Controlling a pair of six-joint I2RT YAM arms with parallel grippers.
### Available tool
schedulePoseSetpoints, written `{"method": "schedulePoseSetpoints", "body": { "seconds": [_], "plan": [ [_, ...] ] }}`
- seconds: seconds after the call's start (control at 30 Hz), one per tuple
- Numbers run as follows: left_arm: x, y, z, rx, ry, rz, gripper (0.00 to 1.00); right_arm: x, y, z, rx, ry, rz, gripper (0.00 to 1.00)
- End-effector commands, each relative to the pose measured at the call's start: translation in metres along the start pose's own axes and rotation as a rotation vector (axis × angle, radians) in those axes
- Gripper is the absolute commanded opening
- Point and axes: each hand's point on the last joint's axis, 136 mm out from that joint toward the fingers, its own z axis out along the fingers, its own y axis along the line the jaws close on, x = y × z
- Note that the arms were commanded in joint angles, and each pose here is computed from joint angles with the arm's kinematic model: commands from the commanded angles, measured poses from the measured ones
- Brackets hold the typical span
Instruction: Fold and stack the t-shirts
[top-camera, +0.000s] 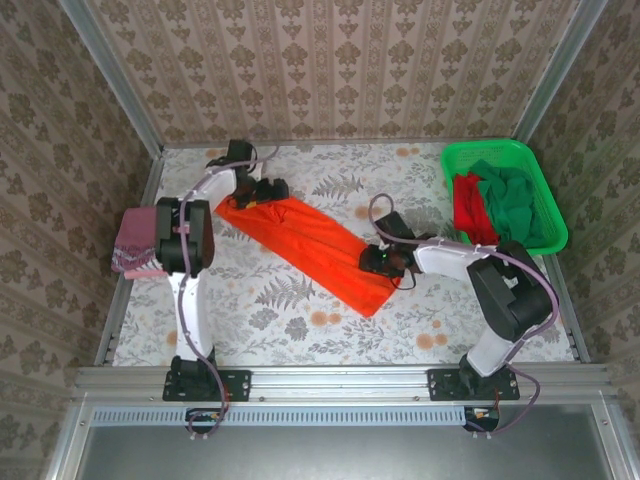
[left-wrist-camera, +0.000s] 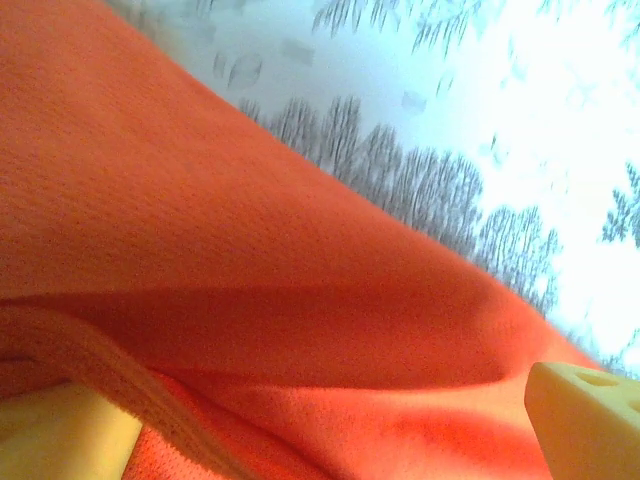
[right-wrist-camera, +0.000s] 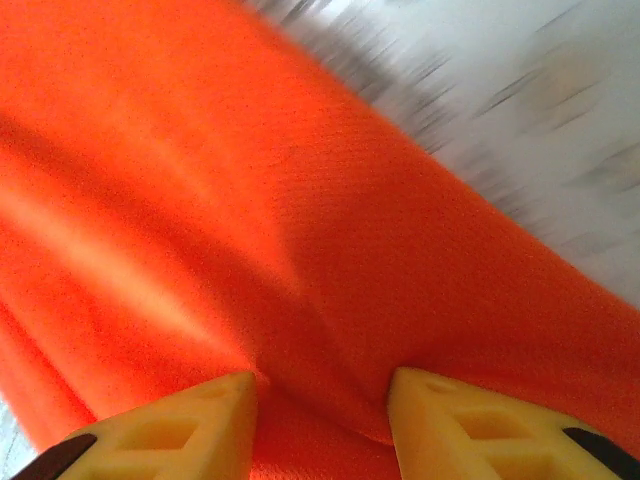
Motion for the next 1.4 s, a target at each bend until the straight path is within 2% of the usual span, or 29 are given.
{"method": "schedulePoseSetpoints", "body": {
  "seconds": [0.0, 0.2, 0.37, 0.5, 0.6, 0.8, 0.93, 1.0, 1.2, 1.37],
  "plan": [
    [0.022, 0.018, 0.033, -0.005, 0.145, 0.007, 1.00, 0.065, 0.012, 0.013, 0.001, 0.203, -0.020, 0.43],
    [0.005, -0.019, 0.060, 0.077, 0.150, 0.047, 1.00, 0.062, 0.083, 0.014, -0.127, 0.203, -0.172, 0.45],
    [-0.022, -0.045, 0.041, 0.116, 0.061, 0.088, 1.00, 0.022, 0.100, -0.017, -0.151, 0.051, -0.254, 0.50],
    [-0.049, -0.064, 0.000, 0.177, -0.032, 0.101, 1.00, -0.026, 0.087, -0.040, -0.139, -0.094, -0.233, 0.57],
    [-0.067, -0.080, -0.044, 0.215, -0.106, 0.123, 1.00, -0.061, 0.074, -0.051, -0.142, -0.186, -0.185, 0.59],
    [-0.078, -0.087, -0.131, 0.183, -0.275, 0.153, 1.00, -0.127, 0.062, -0.041, -0.126, -0.267, -0.148, 0.60],
    [-0.050, -0.081, -0.169, 0.142, -0.363, 0.140, 1.00, -0.162, 0.071, -0.013, -0.148, -0.258, -0.148, 0.59],
    [-0.023, -0.082, -0.180, 0.152, -0.389, 0.130, 1.00, -0.178, 0.082, 0.005, -0.175, -0.241, -0.152, 0.58],
    [0.083, -0.082, -0.179, 0.135, -0.373, 0.146, 1.00, -0.211, 0.107, 0.058, -0.251, -0.187, -0.143, 0.57],
    [0.156, -0.080, -0.181, 0.111, -0.371, 0.156, 1.00, -0.231, 0.118, 0.093, -0.276, -0.156, -0.126, 0.56]
  ]
}}
